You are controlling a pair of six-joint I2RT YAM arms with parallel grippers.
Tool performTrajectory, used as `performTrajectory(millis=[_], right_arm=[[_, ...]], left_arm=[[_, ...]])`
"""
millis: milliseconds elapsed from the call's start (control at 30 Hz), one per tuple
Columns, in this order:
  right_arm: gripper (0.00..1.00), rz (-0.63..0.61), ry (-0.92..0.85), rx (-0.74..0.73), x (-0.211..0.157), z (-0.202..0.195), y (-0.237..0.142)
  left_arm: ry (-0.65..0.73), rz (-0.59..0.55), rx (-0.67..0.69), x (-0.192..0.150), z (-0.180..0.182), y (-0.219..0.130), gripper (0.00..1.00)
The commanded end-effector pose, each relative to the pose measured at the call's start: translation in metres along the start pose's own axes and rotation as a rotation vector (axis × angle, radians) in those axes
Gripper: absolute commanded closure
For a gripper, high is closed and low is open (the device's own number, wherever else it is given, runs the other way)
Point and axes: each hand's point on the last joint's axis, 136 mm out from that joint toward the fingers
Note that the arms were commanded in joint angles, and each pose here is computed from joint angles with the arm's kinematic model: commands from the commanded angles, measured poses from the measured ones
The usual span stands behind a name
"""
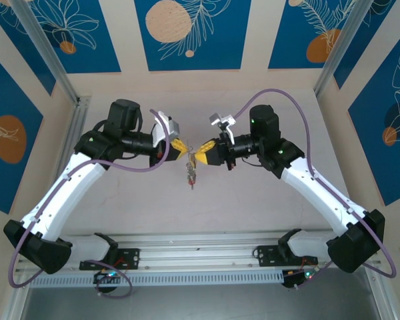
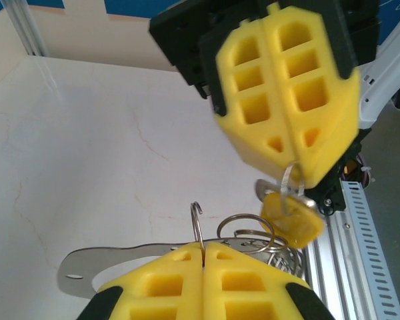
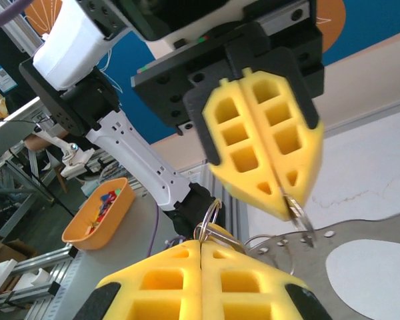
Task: Put the keys on the keyring
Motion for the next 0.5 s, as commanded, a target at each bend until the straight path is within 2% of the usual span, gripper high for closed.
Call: performTrajectory(millis=[0, 467], right_arm=[[1.0, -0.003, 0.015, -0.014, 0.006, -0.003, -0.002], [1.0, 0.02, 0.059, -0.082, 0.002, -0.022, -0.003]], left_arm=[[0.067, -0.04, -0.022, 0.014, -0.015, -0.008, 1.0], [0.081, -0.007, -0.015, 0.009, -0.018, -0.004, 1.0]])
Point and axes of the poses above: each hand's point on the last joint's axis, 136 mm out from that joint toward the fingers, its own y axis out along the fingers, its own z axis along the line the jaws close on, x = y × z, and after that the axes turned 4 degrees about -y, right-handed
